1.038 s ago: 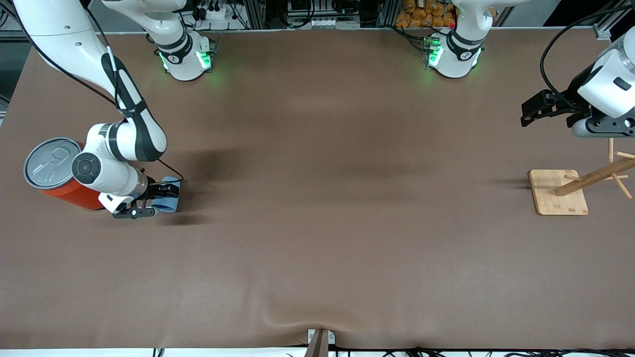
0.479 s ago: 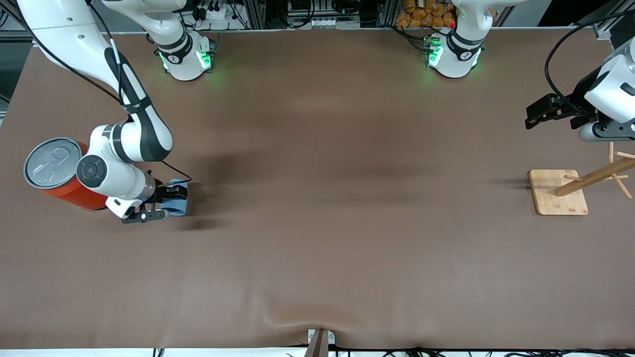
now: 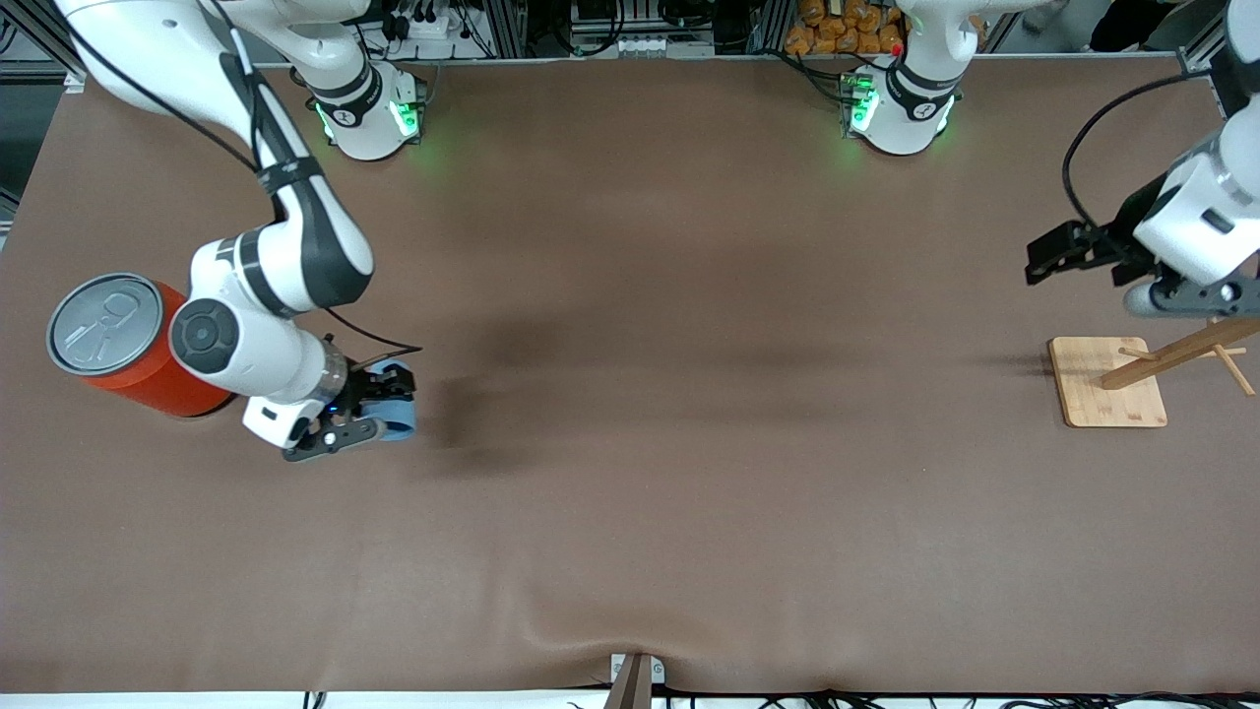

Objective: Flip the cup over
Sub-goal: 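Lift the blue cup with the right gripper while the left gripper approaches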

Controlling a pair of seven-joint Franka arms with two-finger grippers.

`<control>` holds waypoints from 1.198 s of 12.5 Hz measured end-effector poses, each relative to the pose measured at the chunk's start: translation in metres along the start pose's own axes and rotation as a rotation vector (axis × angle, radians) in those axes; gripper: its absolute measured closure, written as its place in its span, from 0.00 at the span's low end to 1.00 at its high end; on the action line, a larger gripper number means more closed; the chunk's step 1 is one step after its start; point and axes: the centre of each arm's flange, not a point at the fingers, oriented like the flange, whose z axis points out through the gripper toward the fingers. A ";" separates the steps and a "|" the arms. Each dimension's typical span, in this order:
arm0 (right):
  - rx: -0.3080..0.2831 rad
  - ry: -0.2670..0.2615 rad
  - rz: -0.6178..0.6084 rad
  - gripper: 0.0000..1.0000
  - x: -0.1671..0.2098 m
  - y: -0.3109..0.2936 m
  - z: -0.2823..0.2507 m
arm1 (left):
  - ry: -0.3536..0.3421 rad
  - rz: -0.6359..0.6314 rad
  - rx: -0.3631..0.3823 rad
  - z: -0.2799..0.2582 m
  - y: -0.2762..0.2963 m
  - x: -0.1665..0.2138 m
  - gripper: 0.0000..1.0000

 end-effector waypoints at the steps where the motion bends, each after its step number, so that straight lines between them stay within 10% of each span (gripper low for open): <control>1: 0.007 0.008 -0.042 0.19 0.005 -0.025 -0.006 | -0.014 0.002 -0.019 0.010 0.002 0.006 0.00; 9: -0.145 0.040 -0.652 0.19 0.017 -0.241 0.003 | -0.193 -0.119 -0.472 0.108 0.008 0.059 0.00; 15: -0.307 -0.054 -1.153 0.19 -0.007 -0.334 0.074 | -0.266 -0.024 -0.673 0.196 -0.003 0.087 0.00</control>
